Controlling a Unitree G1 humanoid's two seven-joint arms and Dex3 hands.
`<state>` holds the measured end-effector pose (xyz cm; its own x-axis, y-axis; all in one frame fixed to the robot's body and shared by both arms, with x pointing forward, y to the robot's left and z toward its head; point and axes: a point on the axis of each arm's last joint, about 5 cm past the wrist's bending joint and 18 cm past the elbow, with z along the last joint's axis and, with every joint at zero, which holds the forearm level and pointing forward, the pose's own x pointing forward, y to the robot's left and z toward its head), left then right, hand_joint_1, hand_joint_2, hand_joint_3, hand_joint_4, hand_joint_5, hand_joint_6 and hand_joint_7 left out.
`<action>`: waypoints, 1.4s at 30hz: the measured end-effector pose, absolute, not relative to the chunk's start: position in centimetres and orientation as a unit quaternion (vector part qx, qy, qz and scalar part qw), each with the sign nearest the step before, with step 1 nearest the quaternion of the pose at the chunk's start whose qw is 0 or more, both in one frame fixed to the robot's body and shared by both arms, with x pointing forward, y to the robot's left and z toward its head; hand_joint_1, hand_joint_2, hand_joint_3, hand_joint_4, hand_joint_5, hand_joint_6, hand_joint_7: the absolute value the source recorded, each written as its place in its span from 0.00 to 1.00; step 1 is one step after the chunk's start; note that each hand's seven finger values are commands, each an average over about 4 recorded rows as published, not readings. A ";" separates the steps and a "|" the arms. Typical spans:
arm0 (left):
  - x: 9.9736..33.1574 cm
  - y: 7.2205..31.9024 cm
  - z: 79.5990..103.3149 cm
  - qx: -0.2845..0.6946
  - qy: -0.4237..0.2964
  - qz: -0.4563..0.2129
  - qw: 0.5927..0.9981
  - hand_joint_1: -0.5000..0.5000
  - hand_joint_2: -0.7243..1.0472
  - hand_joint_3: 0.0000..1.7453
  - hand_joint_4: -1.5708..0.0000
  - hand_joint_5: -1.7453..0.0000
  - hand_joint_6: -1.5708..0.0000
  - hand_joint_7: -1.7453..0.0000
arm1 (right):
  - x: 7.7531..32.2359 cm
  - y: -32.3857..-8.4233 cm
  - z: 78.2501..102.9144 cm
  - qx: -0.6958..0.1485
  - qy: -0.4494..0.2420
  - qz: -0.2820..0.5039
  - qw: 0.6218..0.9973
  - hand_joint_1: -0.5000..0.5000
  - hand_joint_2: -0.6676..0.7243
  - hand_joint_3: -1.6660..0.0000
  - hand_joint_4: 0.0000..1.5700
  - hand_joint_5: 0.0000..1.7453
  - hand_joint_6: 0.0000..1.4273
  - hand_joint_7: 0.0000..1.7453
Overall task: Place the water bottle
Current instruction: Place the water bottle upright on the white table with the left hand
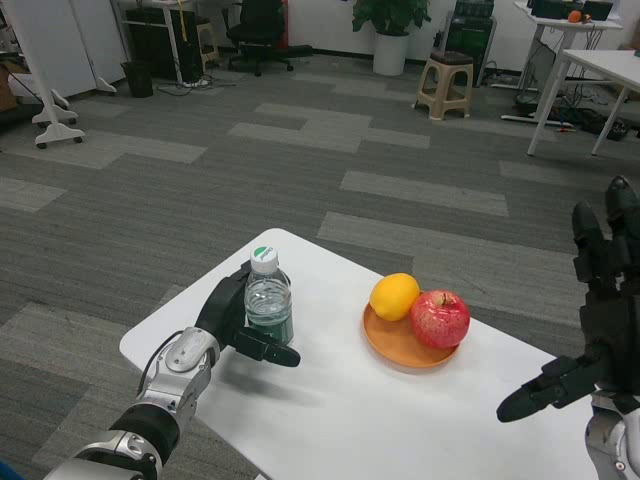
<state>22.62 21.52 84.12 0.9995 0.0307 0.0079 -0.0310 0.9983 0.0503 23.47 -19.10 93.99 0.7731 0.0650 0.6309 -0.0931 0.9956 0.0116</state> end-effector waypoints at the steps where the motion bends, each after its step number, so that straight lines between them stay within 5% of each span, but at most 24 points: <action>1: 22.5 21.5 84.0 0.024 -0.001 0.016 1.000 1.00 0.35 0.00 1.00 0.00 0.93 0.04 | 23.5 -19.1 94.0 0.021 -0.334 0.042 0.941 0.38 0.91 1.00 0.00 0.00 0.00 0.00; 4: 22.4 21.6 83.9 0.012 -0.004 0.024 1.000 1.00 0.35 0.00 1.00 0.00 0.97 0.05 | 23.5 -19.1 94.0 0.021 -0.334 0.042 0.941 0.38 0.91 1.00 0.00 0.00 0.00 0.00; 14: 22.3 21.8 84.1 -0.032 -0.043 0.053 0.997 1.00 0.30 0.00 1.00 0.00 1.00 0.30 | 23.5 -19.1 94.0 0.021 -0.334 0.042 0.941 0.38 0.91 1.00 0.00 0.00 0.00 0.00; 16: 22.3 21.8 84.1 -0.045 -0.049 0.060 0.996 0.91 0.25 0.00 1.00 0.09 1.00 0.34 | 23.5 -19.1 94.0 0.021 -0.334 0.042 0.941 0.38 0.91 1.00 0.00 0.00 0.00 0.00; 20: 22.2 21.6 83.9 -0.081 -0.058 0.073 0.992 0.03 0.24 0.03 1.00 0.25 1.00 0.48 | 23.5 -19.1 94.0 0.021 -0.334 0.042 0.941 0.38 0.91 1.00 0.00 0.00 0.00 0.00; 21: 22.2 21.5 83.8 -0.089 -0.058 0.075 0.992 0.00 0.25 0.03 1.00 0.29 1.00 0.52 | 23.5 -19.1 94.0 0.021 -0.334 0.042 0.941 0.38 0.91 1.00 0.00 0.00 0.00 0.00; 29: 22.2 21.1 83.6 -0.120 -0.060 0.075 0.988 0.00 0.16 0.05 1.00 0.46 1.00 0.82 | 23.5 -19.1 94.0 0.021 -0.334 0.042 0.941 0.38 0.91 1.00 0.00 0.00 0.00 0.00; 34: 22.2 20.9 83.6 -0.149 -0.073 0.079 0.983 0.00 0.20 0.01 1.00 0.59 1.00 0.91 | 23.5 -19.1 94.0 0.021 -0.334 0.042 0.941 0.39 0.91 1.00 0.00 0.00 0.00 0.00; 42: 22.3 21.2 84.5 -0.189 -0.135 0.115 0.966 0.00 0.20 0.04 1.00 0.59 1.00 0.92 | 23.5 -19.1 94.0 0.021 -0.334 0.042 0.941 0.39 0.91 1.00 0.00 0.00 0.00 0.00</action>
